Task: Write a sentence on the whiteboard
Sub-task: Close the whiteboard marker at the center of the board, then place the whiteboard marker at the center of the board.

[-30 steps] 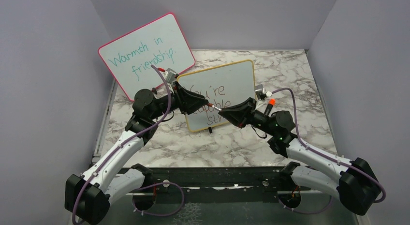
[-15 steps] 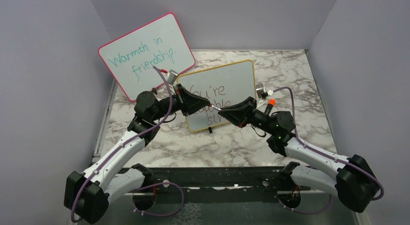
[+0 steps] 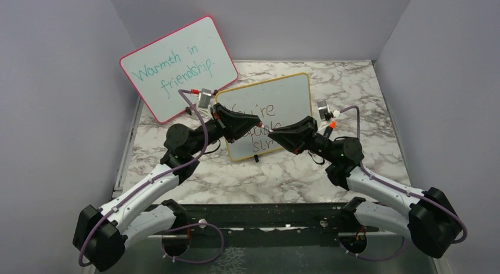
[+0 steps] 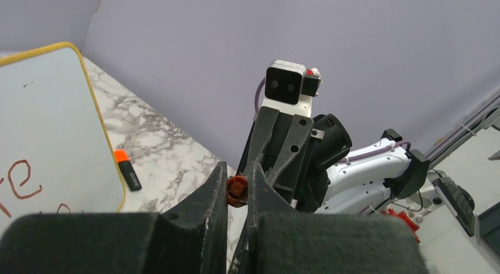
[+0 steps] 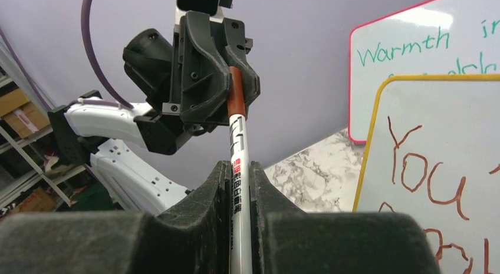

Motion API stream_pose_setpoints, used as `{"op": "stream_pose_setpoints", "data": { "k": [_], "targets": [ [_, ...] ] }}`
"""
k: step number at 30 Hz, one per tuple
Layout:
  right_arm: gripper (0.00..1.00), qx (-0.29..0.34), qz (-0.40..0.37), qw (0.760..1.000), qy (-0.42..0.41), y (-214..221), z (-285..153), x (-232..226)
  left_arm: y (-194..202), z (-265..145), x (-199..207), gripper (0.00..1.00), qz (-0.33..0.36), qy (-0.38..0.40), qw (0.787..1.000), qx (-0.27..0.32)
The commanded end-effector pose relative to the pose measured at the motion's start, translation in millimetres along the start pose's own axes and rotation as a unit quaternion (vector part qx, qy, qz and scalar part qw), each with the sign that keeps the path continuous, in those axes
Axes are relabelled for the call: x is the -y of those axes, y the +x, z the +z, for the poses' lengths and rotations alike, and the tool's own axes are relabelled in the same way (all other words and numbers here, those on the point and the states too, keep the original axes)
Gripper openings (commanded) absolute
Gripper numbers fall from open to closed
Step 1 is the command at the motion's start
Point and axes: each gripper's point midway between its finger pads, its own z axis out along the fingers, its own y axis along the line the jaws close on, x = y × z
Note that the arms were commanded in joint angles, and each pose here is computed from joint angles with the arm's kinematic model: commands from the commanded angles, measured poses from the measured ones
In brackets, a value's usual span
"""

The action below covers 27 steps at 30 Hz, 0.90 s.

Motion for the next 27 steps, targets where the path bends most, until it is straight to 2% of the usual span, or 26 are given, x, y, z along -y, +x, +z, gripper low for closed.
{"op": "stream_pose_setpoints", "data": {
  "k": [1,7,11,14,15,18,22,25,27],
  "targets": [
    [0.01,0.043,-0.018,0.999,-0.015,-22.5,13.6,-7.2,75.9,-7.4,13.5,0.00,-0.066,0.036,0.991,-0.107],
    [0.01,0.062,-0.043,0.997,-0.010,-35.4,18.1,-6.4,101.3,-21.2,1.9,0.00,-0.097,0.016,0.988,-0.120],
    [0.01,0.041,-0.052,0.998,0.001,-28.0,20.9,0.9,107.7,-26.3,-2.4,0.00,-0.101,0.009,0.988,-0.118],
    [0.01,0.004,-0.049,0.998,0.030,-10.5,18.3,15.3,90.3,-24.4,-3.7,0.00,-0.075,0.002,0.994,-0.085],
    [0.01,-0.009,-0.047,0.998,0.048,-4.6,16.2,22.7,81.0,-24.3,-6.0,0.05,-0.065,-0.004,0.995,-0.071],
    [0.01,-0.040,-0.053,0.993,0.097,9.7,4.6,40.9,45.4,-30.6,-21.2,0.31,-0.030,-0.039,0.998,-0.034],
    [0.01,-0.078,-0.076,0.973,0.203,18.8,-21.2,72.5,12.6,-46.0,-46.2,0.54,0.037,-0.126,0.991,-0.003],
    [0.01,-0.094,-0.097,0.943,0.305,16.3,-49.7,99.9,-8.6,-63.5,-69.2,0.73,0.097,-0.223,0.970,0.015],
    [0.01,-0.100,-0.106,0.906,0.396,12.5,-77.3,123.0,-18.6,-77.5,-80.4,0.80,0.134,-0.274,0.952,0.018]
  ]
}}
